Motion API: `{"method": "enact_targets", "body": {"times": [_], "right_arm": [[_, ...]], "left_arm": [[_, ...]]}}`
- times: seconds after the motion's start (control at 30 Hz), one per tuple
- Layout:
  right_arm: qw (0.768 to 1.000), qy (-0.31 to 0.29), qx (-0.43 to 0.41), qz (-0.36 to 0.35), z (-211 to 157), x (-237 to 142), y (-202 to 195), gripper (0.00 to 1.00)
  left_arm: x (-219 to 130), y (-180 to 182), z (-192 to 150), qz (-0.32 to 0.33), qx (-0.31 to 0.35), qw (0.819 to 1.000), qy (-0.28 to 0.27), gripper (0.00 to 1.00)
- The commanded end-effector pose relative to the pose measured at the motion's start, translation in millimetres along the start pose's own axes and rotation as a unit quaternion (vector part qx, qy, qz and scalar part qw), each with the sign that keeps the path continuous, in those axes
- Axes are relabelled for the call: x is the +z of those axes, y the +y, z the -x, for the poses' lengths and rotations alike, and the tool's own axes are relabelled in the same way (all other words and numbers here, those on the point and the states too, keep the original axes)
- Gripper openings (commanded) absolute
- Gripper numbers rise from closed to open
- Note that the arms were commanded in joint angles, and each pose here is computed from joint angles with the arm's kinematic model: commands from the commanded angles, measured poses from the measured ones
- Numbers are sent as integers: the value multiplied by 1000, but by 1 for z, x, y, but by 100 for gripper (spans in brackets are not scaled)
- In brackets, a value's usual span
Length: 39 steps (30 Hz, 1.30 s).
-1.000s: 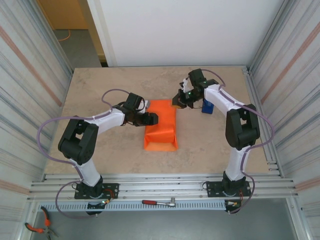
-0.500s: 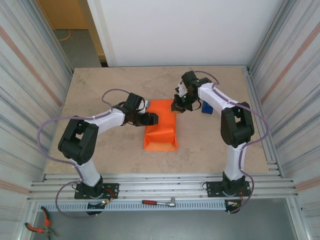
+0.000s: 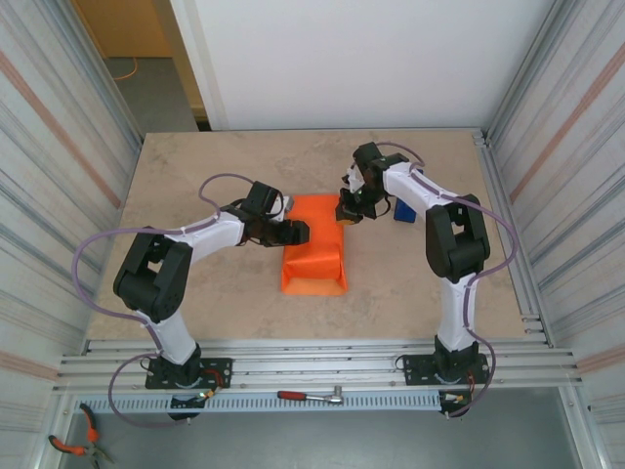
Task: Wrap the gift box in paper
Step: Wrap the gift box with the wrapping paper.
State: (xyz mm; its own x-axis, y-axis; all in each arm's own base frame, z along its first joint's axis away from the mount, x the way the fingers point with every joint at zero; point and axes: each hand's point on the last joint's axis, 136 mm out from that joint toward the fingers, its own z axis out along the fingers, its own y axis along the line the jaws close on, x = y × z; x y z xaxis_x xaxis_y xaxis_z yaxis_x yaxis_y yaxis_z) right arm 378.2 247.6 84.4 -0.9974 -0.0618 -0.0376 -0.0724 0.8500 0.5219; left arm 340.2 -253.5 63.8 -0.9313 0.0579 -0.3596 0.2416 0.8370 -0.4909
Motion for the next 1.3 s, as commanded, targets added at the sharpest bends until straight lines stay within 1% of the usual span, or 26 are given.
{"method": "enact_targets", "body": {"times": [0.0,0.33,0.43,0.63,0.83,1.1,1.27], "right_arm": [[998,26,-2,-51,-8,17,-27,0],[999,7,-7,-51,-7,6,-20,0],[999,2,-7,-49,-6,3,-17,5],[999,-6,-8,-44,-2,-1,-13,10],[999,-13,-2,-39,1,-5,-10,20],[999,-25,2,-31,6,-13,-8,21],[999,-32,8,-32,7,-16,-10,25]], "left_arm": [[21,43,-58,91,-9,992,89,71],[22,44,-59,92,-11,992,90,71],[22,45,-59,92,-11,992,90,71],[22,45,-59,94,-11,991,90,71],[22,46,-60,97,-14,991,92,71],[22,47,-63,103,-13,990,97,70],[23,49,-64,110,-13,989,101,70]]}}
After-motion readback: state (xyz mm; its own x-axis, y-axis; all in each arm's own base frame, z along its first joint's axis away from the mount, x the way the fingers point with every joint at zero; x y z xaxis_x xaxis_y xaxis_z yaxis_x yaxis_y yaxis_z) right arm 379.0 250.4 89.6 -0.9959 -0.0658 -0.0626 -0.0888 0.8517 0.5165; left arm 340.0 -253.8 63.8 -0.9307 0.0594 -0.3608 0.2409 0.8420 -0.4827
